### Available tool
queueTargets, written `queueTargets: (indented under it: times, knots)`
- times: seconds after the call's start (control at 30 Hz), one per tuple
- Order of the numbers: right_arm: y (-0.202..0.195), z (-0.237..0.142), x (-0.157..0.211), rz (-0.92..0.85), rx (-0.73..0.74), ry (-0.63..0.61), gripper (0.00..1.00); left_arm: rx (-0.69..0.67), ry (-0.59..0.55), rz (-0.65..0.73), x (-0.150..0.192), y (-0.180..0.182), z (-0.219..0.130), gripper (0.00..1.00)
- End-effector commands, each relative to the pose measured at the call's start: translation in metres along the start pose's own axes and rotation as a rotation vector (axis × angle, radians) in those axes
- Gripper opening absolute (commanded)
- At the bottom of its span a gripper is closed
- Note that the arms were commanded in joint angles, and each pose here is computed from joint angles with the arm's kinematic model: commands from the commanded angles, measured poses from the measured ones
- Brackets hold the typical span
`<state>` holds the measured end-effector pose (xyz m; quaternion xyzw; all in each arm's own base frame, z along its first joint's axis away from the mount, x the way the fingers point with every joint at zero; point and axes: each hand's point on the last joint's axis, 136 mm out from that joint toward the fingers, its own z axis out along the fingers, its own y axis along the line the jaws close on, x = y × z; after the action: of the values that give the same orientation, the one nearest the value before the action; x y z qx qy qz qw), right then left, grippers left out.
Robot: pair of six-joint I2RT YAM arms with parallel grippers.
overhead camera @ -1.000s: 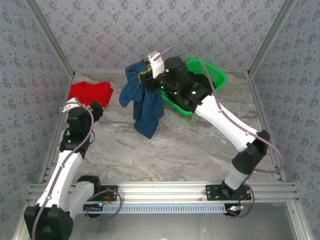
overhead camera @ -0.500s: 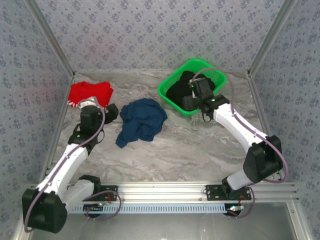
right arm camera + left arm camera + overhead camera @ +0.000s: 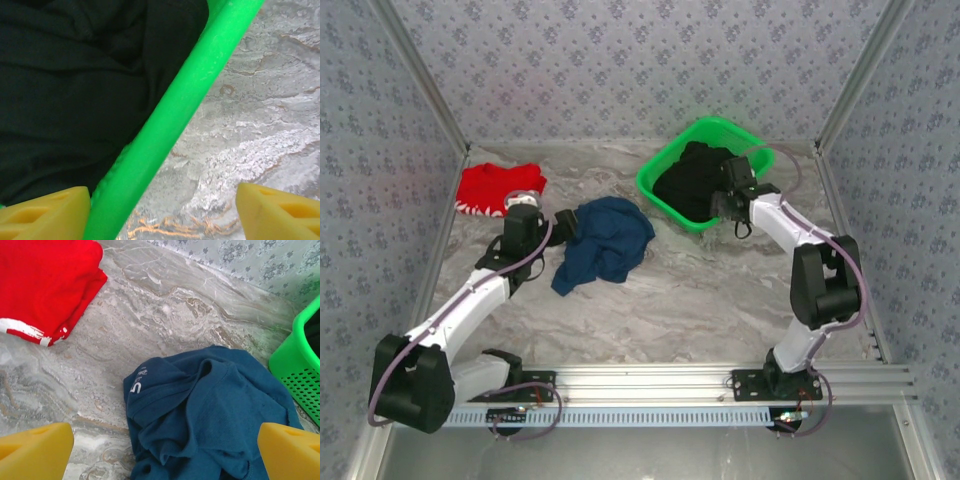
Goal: Fold the inside-out t-shirt
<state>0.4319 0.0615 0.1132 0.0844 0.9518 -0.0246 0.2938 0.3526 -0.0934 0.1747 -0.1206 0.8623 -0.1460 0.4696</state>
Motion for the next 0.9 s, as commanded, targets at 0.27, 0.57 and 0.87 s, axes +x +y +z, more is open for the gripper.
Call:
queueTargets:
  times: [0.27,0.57,0.87]
  knots:
    - [-0.082,0.024,-0.036,0.274,0.049,-0.009,0.39,0.037,-0.022,0.019,-0.01,-0.014,0.004,0.95]
    - [-0.212,0.003,-0.072,0.176,0.455,0.009,0.44,0.044,-0.007,0.027,-0.005,-0.015,0.007,0.96]
    - [0.003,-0.02,-0.088,-0.164,-0.093,-0.173,0.74,0.027,0.028,0.04,0.004,-0.013,0.019,0.96]
